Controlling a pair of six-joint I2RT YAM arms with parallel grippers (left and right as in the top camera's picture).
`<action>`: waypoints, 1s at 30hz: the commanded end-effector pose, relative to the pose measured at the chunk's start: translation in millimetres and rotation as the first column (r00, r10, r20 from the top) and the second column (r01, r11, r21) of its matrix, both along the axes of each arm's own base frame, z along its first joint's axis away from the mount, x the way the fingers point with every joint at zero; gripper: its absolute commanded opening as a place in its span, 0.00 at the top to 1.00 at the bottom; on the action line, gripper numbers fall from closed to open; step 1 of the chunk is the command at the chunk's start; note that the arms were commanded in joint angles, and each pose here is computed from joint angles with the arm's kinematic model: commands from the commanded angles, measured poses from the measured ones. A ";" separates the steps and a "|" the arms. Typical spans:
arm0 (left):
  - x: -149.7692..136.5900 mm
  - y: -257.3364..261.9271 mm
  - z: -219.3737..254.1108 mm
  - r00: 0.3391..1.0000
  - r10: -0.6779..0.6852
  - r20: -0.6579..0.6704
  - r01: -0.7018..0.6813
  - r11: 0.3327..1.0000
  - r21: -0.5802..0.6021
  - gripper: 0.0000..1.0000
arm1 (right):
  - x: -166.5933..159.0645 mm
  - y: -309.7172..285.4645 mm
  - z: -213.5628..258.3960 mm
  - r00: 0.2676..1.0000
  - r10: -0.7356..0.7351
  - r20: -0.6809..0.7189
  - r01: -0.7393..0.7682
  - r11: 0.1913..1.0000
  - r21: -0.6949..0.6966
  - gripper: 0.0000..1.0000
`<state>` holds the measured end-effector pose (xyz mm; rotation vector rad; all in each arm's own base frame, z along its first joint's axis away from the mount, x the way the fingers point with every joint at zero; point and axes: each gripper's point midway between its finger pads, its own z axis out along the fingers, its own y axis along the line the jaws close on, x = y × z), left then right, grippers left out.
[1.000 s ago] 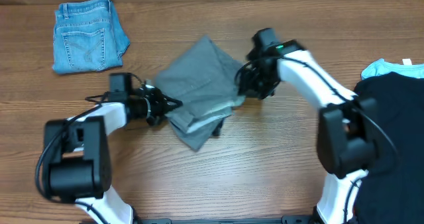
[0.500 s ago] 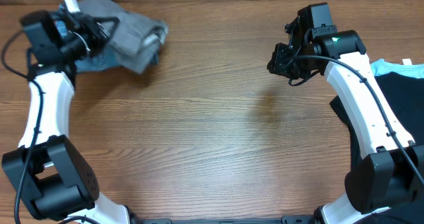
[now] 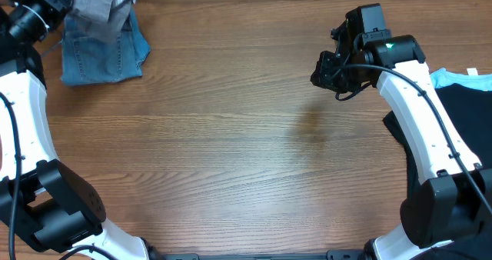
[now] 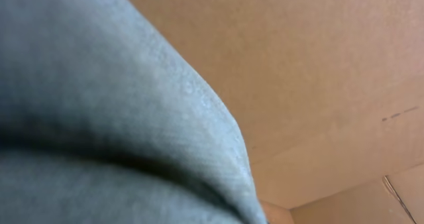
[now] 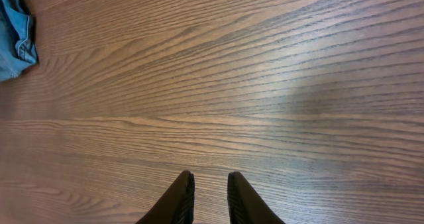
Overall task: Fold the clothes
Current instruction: 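Carry the folded shorts left onto the blue jeans with the left gripper, then release the shorts on the jeans and withdraw the left gripper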
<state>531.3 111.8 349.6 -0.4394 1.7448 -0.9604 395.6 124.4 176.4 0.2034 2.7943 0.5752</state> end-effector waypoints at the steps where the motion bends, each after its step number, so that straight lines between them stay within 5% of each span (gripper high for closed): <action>1: 8.8 3.7 -1.3 1.000 0.012 -0.007 -0.012 1.000 -0.022 0.96 | 2.0 1.8 5.9 1.000 0.006 0.016 -0.006 1.000 0.010 0.79; 9: 37.0 -10.9 -28.8 0.999 -0.034 -0.021 0.031 0.991 -0.127 0.96 | -2.1 1.0 4.1 1.000 0.007 -0.003 -0.007 1.000 0.006 0.79; 16: 50.8 -72.6 -30.2 0.975 -0.215 0.049 0.221 0.960 -0.171 0.96 | -3.9 0.7 3.4 1.000 0.006 -0.011 -0.006 1.000 0.005 0.79; 25: 38.1 -169.0 -17.3 0.888 -0.451 0.091 0.459 0.882 -0.102 0.96 | -6.6 -0.5 2.0 1.000 0.005 -0.023 -0.005 1.000 -0.002 0.78; 30: 38.8 -156.7 -51.4 0.905 -0.426 0.000 0.426 0.904 -0.038 0.96 | -6.6 -0.4 2.1 1.000 0.005 -0.023 -0.005 1.000 -0.001 0.78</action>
